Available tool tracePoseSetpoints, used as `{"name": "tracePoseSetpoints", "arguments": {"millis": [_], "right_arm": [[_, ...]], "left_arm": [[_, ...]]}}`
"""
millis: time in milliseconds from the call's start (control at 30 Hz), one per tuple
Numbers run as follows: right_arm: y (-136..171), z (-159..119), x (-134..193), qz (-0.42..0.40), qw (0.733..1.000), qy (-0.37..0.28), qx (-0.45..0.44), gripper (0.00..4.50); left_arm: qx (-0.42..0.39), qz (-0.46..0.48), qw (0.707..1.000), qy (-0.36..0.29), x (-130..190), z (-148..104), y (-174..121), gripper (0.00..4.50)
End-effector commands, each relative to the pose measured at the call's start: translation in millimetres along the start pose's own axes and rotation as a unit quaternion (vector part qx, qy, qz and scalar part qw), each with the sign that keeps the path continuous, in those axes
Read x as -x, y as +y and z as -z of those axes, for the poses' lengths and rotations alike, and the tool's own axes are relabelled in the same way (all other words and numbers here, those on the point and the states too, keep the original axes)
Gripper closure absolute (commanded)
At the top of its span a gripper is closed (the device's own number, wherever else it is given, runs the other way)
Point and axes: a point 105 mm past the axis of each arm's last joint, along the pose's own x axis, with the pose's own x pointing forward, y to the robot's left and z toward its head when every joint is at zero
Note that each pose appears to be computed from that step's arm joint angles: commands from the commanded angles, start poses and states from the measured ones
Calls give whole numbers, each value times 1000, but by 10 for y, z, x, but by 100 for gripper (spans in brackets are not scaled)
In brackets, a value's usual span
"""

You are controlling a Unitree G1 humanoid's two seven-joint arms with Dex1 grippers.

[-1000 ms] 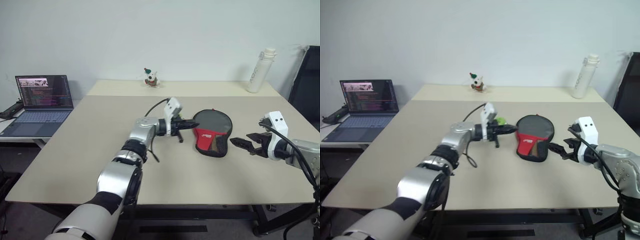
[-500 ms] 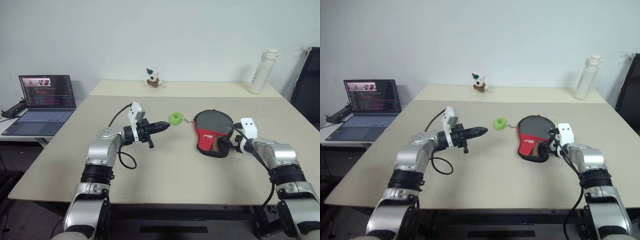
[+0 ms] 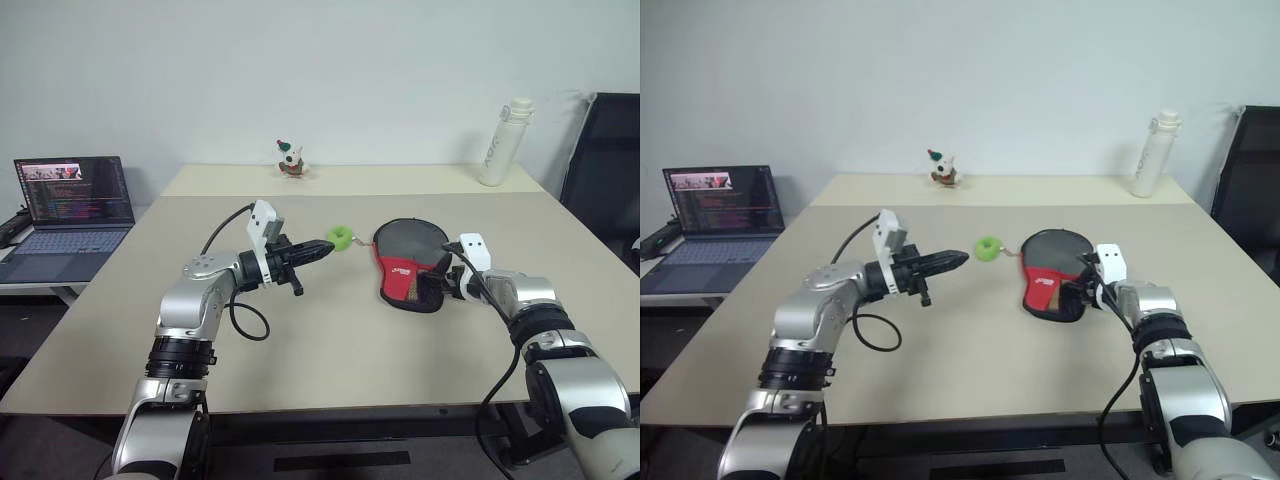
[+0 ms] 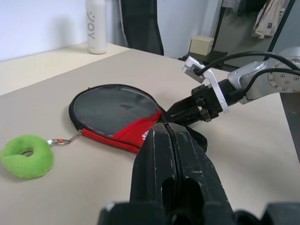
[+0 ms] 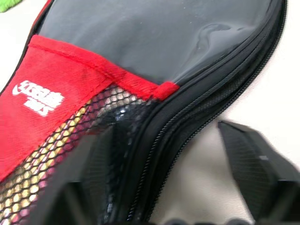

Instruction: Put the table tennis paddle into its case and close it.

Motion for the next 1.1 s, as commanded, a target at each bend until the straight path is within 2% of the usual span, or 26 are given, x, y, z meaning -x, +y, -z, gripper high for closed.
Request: {"name": "tracePoseSetpoints", "arguments": {"millis": [33, 133, 267, 300, 467, 600, 867, 1100], "right_arm": [[213, 213, -113, -44, 998, 39, -30, 215], [341, 208, -139, -73, 996, 41, -41, 315], [657, 125, -130, -150, 986, 43, -56, 432], [704, 114, -119, -161, 984, 45, -57, 442], [1013, 114, -24, -227, 971, 59, -51, 442], [1133, 164, 83, -246, 966, 66, -47, 442], [1086, 284, 469, -245, 965, 75, -61, 442], [1029, 545, 808, -225, 966, 96, -87, 442]], "left_arm": [[-22, 3, 1000, -11, 54, -126, -28, 450], [-16, 12, 1000, -2, 124, -90, -58, 450], [3, 60, 998, 27, 385, -22, -208, 450], [5, 67, 997, 33, 428, -10, -231, 450], [19, 102, 992, 66, 556, 66, -392, 450], [30, 123, 990, 68, 543, 104, -530, 450], [44, 161, 982, 87, 551, 211, -724, 450], [56, 170, 978, 105, 619, 306, -766, 450]]}}
